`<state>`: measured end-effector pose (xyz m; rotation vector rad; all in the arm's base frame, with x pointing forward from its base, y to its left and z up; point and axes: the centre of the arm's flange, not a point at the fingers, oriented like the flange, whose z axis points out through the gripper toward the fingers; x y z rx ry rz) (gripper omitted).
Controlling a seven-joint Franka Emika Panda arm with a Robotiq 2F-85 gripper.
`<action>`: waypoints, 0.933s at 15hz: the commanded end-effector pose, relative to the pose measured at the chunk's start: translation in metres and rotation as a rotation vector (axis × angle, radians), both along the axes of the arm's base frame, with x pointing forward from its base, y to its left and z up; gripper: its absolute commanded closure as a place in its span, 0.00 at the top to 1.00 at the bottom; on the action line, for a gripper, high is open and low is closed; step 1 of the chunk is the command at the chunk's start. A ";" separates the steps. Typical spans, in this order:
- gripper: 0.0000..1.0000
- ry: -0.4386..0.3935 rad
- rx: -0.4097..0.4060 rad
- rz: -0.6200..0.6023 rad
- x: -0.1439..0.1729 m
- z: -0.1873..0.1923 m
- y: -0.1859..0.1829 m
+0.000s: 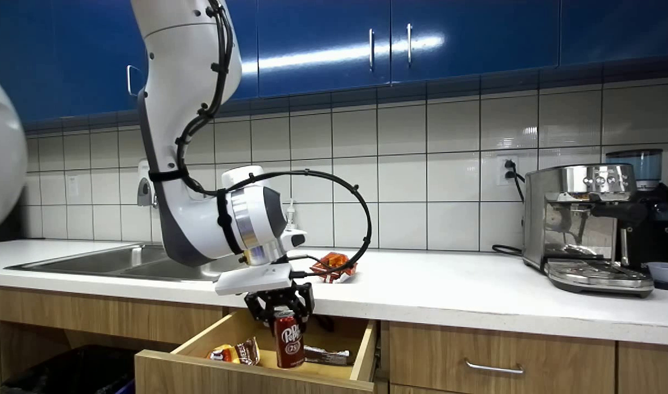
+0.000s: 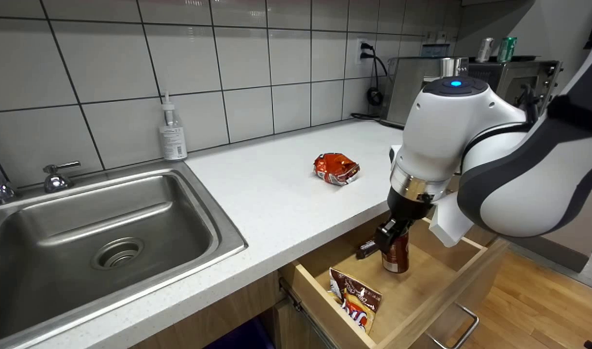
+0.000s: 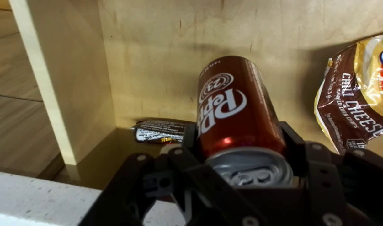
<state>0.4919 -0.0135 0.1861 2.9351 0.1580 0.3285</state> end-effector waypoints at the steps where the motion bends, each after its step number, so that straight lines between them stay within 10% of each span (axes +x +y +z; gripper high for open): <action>1: 0.39 -0.038 0.000 -0.025 -0.005 -0.011 0.004; 14: 0.39 -0.070 0.046 -0.030 -0.009 -0.037 0.003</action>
